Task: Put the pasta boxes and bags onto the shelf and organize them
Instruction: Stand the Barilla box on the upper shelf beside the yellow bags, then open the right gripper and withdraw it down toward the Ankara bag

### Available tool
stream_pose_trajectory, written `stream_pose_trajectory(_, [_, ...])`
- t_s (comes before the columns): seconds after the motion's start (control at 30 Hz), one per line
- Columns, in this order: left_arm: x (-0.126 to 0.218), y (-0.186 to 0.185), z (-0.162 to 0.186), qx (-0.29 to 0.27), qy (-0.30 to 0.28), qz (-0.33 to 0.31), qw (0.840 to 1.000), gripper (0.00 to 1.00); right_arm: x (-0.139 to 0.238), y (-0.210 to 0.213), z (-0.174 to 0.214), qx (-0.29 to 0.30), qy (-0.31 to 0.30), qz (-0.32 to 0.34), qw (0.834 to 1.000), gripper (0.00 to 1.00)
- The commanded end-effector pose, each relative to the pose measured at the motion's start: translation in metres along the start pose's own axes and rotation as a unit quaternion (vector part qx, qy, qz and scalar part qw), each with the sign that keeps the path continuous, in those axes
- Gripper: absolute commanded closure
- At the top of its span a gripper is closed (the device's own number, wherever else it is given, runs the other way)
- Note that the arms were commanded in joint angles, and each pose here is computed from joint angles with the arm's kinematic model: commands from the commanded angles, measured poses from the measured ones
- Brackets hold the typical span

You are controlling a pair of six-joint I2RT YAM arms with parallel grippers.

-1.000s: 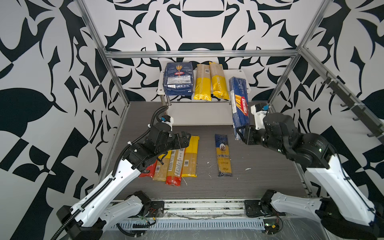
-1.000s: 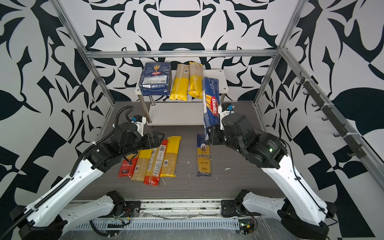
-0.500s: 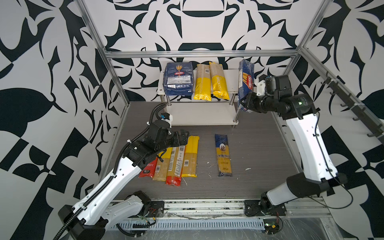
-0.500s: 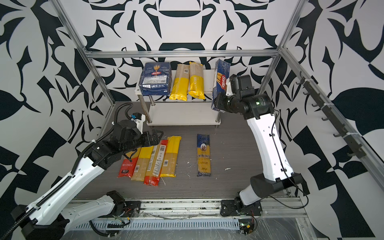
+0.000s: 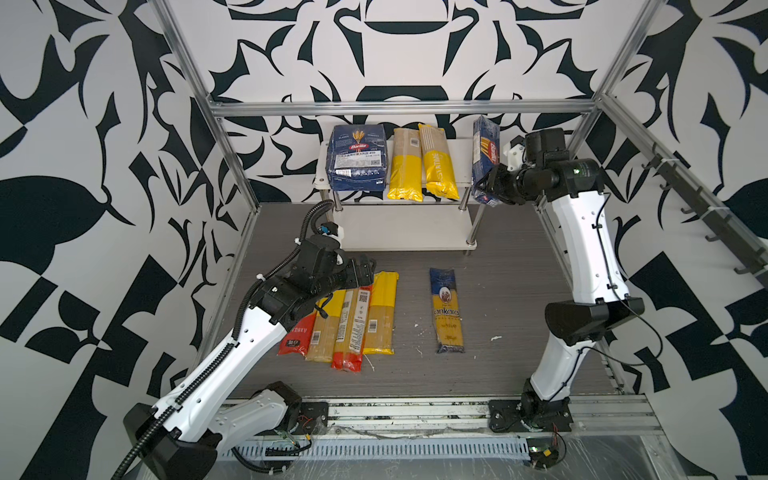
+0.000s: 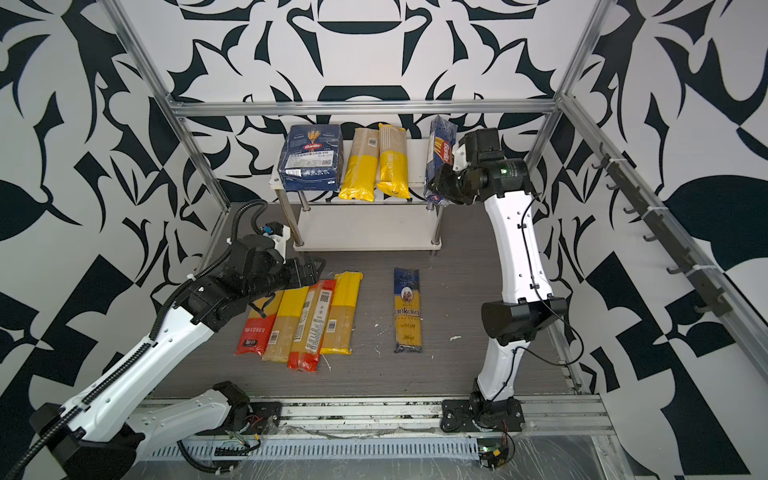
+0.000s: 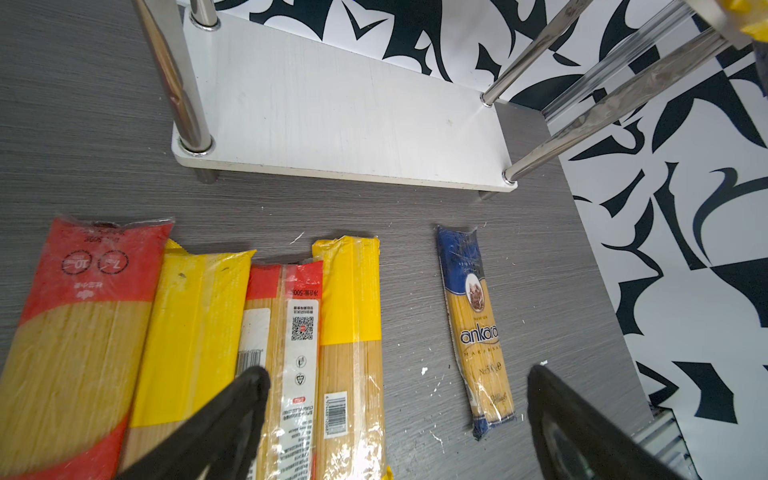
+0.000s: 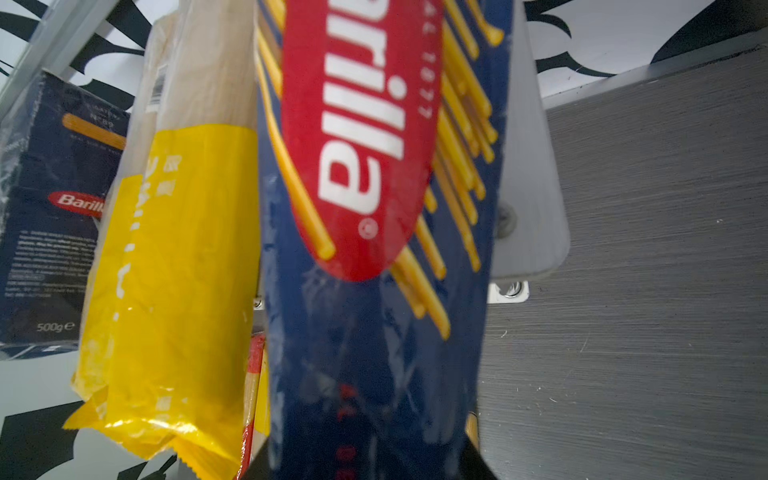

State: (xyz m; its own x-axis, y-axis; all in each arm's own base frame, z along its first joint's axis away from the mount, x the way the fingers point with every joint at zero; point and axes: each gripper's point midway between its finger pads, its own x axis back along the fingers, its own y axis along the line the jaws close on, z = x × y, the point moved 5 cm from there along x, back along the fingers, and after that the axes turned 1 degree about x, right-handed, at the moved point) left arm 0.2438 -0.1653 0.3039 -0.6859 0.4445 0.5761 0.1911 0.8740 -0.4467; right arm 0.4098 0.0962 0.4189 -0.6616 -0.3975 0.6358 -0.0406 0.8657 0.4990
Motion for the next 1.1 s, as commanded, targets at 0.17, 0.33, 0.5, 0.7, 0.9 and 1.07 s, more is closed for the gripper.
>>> stream_pose_trajectory(0.17, [0.003,-0.003,-0.010,0.002,-0.019,0.009,1.000,0.00,0.035,0.039,-0.038,0.057,-0.098,-0.086,0.990,0.67])
stream_pose_trajectory(0.33, [0.006,-0.001,-0.009,0.003,-0.021,0.006,1.000,0.01,0.029,0.039,-0.039,0.047,-0.094,-0.090,0.990,0.50])
stream_pose_trajectory(0.5, [0.011,0.002,-0.007,0.003,-0.026,0.006,1.000,0.01,0.037,0.043,-0.040,0.049,-0.102,-0.099,0.989,0.24])
stream_pose_trajectory(0.7, [0.015,0.005,-0.005,0.005,-0.028,0.005,1.000,0.01,0.052,0.046,-0.039,0.052,-0.116,-0.100,0.987,0.15])
stream_pose_trajectory(0.9, [0.021,0.011,-0.004,0.008,-0.036,0.002,0.999,0.00,0.079,0.047,-0.032,0.061,-0.137,-0.086,0.985,0.13])
stream_pose_trajectory(1.07, [0.024,0.018,0.001,0.020,-0.035,-0.003,0.999,0.01,0.099,0.043,-0.014,0.059,-0.145,-0.078,0.985,0.13])
